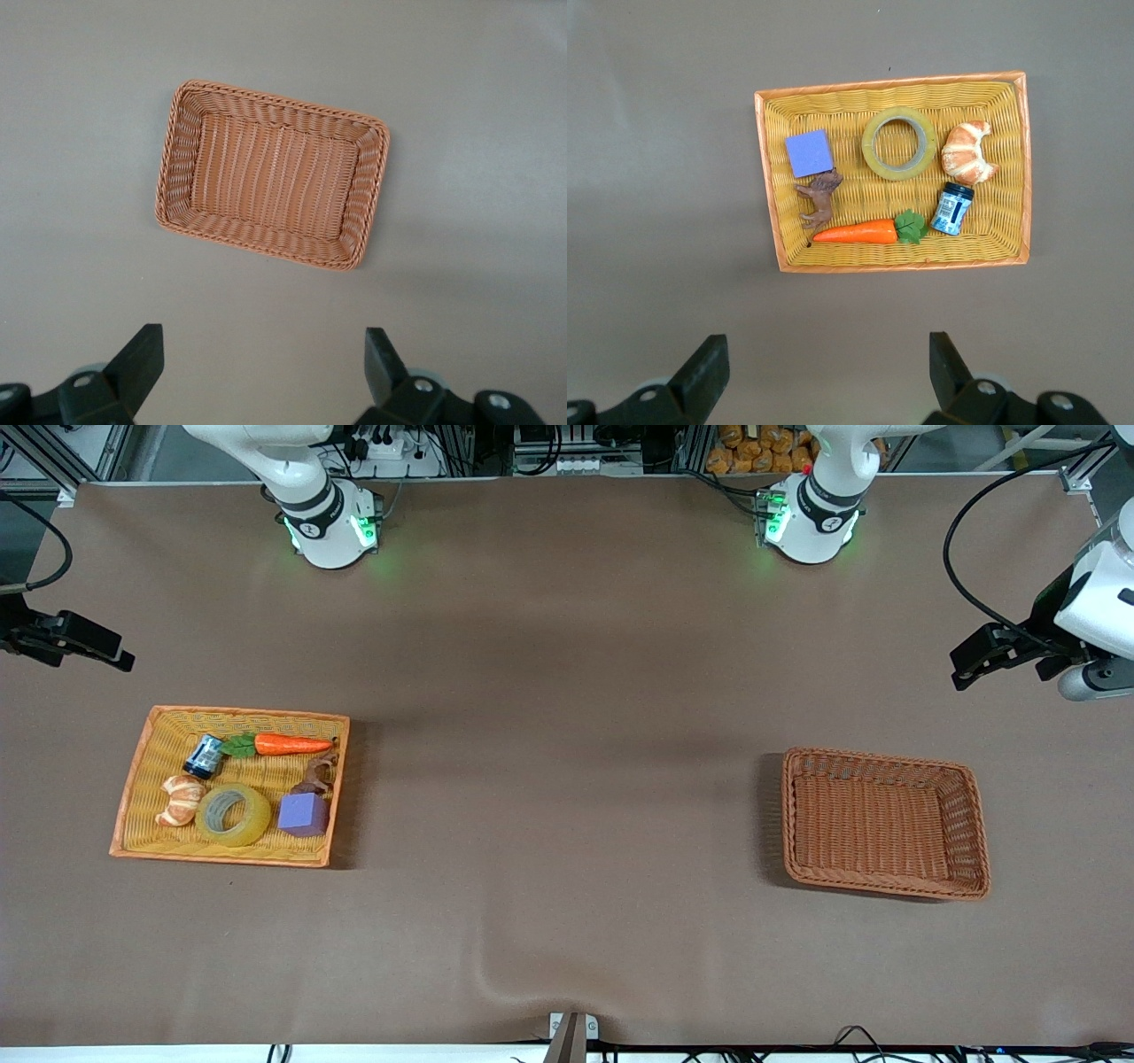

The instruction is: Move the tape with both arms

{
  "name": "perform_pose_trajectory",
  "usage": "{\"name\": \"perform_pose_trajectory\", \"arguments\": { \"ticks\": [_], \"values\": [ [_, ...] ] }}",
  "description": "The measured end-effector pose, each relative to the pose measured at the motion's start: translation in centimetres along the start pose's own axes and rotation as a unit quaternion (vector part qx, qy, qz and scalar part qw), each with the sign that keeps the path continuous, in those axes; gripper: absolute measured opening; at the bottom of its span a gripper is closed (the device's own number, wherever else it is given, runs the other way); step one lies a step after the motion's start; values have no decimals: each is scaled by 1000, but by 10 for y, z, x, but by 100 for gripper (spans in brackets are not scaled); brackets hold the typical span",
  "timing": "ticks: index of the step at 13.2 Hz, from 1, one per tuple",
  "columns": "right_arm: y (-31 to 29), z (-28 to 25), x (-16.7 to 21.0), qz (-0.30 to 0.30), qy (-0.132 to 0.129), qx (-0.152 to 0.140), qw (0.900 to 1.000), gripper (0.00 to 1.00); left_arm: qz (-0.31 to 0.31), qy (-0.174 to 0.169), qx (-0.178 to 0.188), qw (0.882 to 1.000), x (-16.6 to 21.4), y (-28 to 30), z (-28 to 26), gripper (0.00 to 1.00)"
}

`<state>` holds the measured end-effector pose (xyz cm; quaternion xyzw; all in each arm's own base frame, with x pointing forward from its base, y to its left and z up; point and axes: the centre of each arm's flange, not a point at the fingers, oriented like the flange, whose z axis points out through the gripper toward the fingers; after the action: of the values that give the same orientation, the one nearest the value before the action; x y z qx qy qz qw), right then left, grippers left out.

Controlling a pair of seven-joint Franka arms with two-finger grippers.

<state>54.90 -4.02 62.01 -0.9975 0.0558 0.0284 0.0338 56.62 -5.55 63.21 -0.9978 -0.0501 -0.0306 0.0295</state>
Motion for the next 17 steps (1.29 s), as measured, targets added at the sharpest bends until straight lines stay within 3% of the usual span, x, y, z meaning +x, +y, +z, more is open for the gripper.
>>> {"name": "perform_pose_trajectory", "arguments": {
  "ticks": [9,17],
  "values": [
    [0,-3,0,0,5,0,1000,100,-16,9,-2,1000,3,-18,-9,100],
    [0,-3,0,0,5,0,1000,100,5,21,-10,1000,2,7,-21,100]
  ]
}}
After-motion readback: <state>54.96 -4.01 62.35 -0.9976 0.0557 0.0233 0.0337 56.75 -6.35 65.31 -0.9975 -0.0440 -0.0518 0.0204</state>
